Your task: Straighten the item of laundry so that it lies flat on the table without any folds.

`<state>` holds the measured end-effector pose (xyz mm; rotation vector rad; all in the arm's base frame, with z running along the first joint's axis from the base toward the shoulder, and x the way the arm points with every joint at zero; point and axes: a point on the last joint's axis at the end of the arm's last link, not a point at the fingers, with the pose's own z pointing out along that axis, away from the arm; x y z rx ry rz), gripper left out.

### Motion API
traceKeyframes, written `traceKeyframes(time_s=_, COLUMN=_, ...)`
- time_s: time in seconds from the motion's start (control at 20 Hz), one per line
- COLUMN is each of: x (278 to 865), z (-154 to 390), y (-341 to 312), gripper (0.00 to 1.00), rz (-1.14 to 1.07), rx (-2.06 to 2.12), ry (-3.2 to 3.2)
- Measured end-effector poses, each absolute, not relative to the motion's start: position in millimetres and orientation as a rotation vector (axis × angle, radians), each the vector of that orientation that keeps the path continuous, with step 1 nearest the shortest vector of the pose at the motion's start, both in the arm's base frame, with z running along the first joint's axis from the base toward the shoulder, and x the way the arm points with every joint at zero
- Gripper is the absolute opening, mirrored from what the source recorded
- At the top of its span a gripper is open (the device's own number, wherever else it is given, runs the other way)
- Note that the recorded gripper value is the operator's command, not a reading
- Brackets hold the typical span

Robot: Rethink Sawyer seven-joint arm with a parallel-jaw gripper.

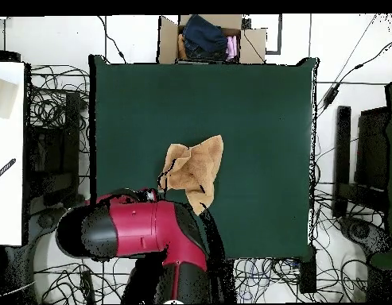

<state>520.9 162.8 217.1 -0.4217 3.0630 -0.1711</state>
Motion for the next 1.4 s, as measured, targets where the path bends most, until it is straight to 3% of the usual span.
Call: traceKeyframes(time_s=1.4, x=514, z=141, y=128, gripper=1.0, rz=-0.144, rx=-0.324, ry=3.228)
